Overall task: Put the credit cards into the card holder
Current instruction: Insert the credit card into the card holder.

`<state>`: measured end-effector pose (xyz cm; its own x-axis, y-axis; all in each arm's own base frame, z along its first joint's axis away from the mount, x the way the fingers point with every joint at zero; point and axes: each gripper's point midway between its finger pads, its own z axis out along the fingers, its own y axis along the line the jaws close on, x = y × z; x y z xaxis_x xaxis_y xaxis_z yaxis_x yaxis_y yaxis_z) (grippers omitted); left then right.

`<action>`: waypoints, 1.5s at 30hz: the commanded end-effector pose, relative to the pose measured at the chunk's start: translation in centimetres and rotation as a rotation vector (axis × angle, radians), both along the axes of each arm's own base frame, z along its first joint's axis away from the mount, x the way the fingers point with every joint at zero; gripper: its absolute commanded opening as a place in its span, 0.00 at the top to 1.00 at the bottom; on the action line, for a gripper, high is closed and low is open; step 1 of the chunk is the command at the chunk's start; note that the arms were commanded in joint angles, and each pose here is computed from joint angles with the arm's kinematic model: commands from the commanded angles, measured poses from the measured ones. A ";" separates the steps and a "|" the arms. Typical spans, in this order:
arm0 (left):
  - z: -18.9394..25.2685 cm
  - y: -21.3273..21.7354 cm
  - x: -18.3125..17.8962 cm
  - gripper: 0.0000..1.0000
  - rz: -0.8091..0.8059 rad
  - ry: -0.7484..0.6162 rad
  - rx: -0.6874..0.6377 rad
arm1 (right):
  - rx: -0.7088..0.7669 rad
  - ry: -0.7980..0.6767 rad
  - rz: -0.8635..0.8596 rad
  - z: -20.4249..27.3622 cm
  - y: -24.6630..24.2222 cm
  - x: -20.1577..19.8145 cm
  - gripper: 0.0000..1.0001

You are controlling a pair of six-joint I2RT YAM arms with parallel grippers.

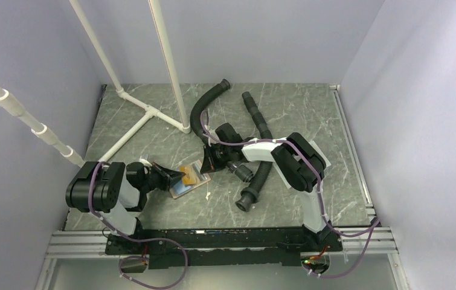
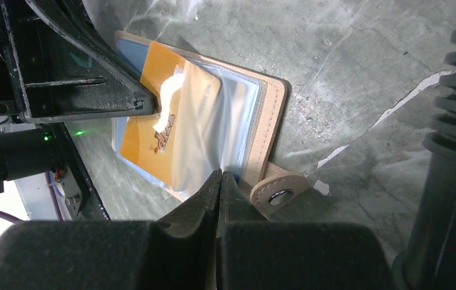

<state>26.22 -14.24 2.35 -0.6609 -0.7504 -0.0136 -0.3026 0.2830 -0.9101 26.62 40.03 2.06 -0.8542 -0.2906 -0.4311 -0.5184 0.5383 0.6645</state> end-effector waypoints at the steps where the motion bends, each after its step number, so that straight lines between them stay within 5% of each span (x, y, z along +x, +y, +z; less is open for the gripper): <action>1: -0.3 1.2 0.5 1.00 0.076 -0.017 0.065 | -0.160 0.102 0.009 -5.3 -2.1 -3.1 1.00; 8: 0.5 2.1 0.5 1.00 0.104 -0.039 0.138 | -0.162 0.109 0.009 -5.6 -2.2 -3.3 1.00; 33: -0.1 -0.1 -0.6 1.00 -0.015 -0.029 0.017 | -0.154 0.106 0.031 -5.4 -1.5 -3.9 1.00; 45: 0.1 0.5 -0.1 1.00 -0.131 -0.162 0.223 | -0.162 0.100 0.040 -5.4 -1.7 -3.9 1.00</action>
